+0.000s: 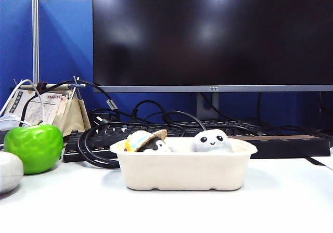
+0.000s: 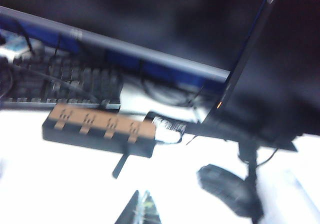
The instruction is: Identity fluffy octopus among items on the table, put them into the paper lunch box.
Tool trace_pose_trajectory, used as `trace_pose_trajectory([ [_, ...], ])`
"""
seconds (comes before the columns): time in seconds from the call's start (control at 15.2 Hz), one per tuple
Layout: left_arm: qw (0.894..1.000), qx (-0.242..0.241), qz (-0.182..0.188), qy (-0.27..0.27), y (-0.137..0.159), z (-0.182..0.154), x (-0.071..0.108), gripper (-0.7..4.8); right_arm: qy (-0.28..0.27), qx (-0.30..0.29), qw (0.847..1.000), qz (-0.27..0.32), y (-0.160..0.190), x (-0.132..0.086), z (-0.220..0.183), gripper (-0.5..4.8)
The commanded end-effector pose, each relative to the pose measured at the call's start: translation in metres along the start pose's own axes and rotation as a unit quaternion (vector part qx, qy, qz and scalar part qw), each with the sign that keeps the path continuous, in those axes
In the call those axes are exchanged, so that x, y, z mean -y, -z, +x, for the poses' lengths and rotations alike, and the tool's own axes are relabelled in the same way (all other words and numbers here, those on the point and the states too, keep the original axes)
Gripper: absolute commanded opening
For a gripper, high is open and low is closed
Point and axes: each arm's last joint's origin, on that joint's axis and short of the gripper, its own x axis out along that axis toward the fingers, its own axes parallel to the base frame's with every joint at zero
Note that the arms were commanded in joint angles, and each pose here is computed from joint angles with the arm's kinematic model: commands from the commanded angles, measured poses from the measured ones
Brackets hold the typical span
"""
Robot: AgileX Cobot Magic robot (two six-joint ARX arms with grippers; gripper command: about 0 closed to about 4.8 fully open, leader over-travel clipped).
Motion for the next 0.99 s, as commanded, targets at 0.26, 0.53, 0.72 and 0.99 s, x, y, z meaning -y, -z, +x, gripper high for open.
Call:
trace_pose_trajectory([
  [0.26, 0.999, -0.047, -0.005, 0.002, 0.036, 0.01, 0.003, -0.05, -0.013, 0.106, 0.988, 0.115, -0.022, 0.002, -0.002, -0.01],
  [0.53, 0.998, -0.059, -0.007, 0.003, 0.044, 0.012, 0.003, -0.05, -0.024, 0.119, 0.981, 0.15, -0.023, 0.001, -0.001, -0.01],
  [0.72, 0.997, -0.075, -0.008, 0.005, 0.055, 0.013, 0.004, -0.05, -0.028, 0.094, 0.981, 0.166, -0.005, -0.011, 0.015, -0.01],
  [0.99, 0.995, -0.093, -0.02, 0.005, 0.065, 0.014, 0.005, -0.05, -0.029, 0.021, 0.99, 0.139, 0.041, -0.036, 0.043, -0.01],
])
